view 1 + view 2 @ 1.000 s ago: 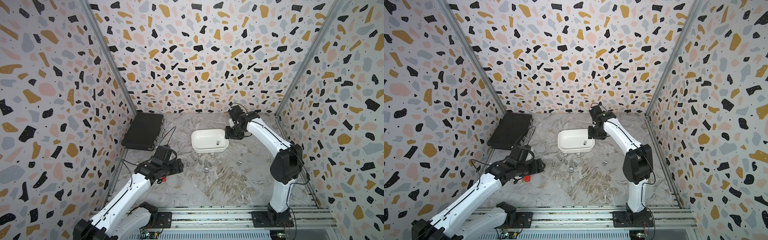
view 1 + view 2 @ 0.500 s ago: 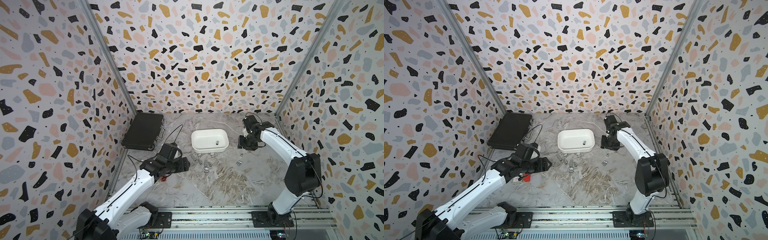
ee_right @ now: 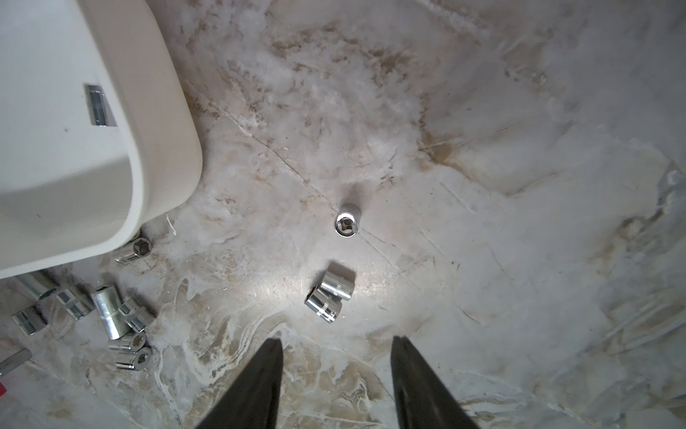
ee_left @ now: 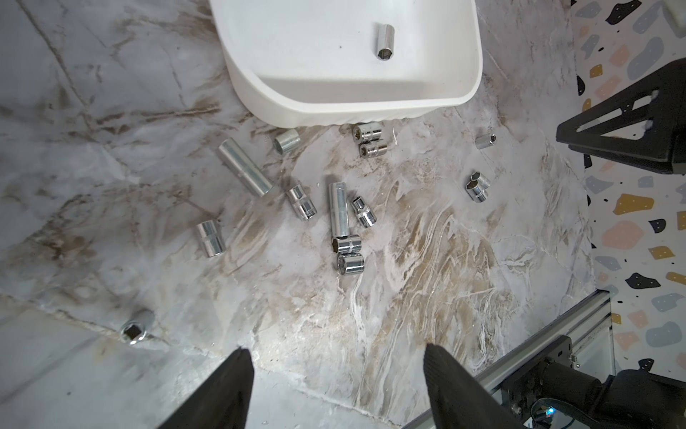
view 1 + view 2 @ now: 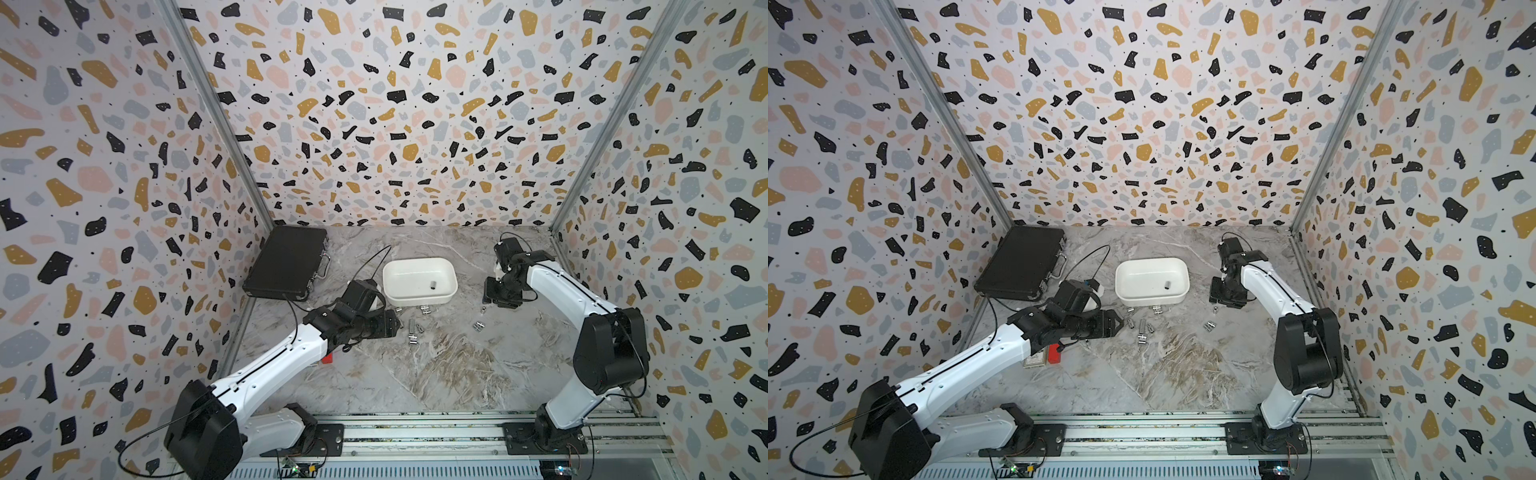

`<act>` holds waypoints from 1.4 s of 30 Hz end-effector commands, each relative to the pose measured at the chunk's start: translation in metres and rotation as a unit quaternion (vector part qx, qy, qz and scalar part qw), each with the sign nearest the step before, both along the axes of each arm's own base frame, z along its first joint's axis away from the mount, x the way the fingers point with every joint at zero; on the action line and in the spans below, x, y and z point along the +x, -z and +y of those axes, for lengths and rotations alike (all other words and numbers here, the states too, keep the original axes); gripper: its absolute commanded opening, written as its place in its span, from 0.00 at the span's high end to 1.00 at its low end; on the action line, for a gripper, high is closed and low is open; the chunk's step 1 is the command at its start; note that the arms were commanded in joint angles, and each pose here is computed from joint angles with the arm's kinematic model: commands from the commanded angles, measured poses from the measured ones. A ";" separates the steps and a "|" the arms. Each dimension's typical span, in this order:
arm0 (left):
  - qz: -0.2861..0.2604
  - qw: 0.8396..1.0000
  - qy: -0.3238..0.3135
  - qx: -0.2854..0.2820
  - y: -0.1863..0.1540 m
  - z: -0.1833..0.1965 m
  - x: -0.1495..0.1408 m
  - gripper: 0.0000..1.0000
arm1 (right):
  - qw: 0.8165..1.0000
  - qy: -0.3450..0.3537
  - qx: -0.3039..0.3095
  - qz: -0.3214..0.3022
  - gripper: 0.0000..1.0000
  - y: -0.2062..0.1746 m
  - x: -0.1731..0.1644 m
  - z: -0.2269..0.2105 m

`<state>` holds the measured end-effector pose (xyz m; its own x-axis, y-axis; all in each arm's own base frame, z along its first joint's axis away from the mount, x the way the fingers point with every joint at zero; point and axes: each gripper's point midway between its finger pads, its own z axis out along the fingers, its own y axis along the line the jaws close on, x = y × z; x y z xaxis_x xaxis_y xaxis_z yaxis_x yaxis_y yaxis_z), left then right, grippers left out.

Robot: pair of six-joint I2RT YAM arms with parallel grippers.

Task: Put the socket on the desktop into the storage box
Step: Pick up the socket head at the center of the board.

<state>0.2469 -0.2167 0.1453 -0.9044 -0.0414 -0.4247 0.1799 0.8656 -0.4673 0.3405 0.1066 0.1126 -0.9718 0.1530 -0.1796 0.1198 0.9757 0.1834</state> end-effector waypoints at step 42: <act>-0.044 0.998 0.036 -0.020 -0.011 -0.046 0.012 0.24 | 0.995 0.015 -0.046 0.082 0.64 0.074 0.034 -0.003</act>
<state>0.2590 -0.2619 0.1505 -0.8783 0.0143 -0.4780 0.2732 0.8354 -0.4769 0.3707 0.1061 0.0331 -0.9861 0.1636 -0.0291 0.1610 0.9839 0.0777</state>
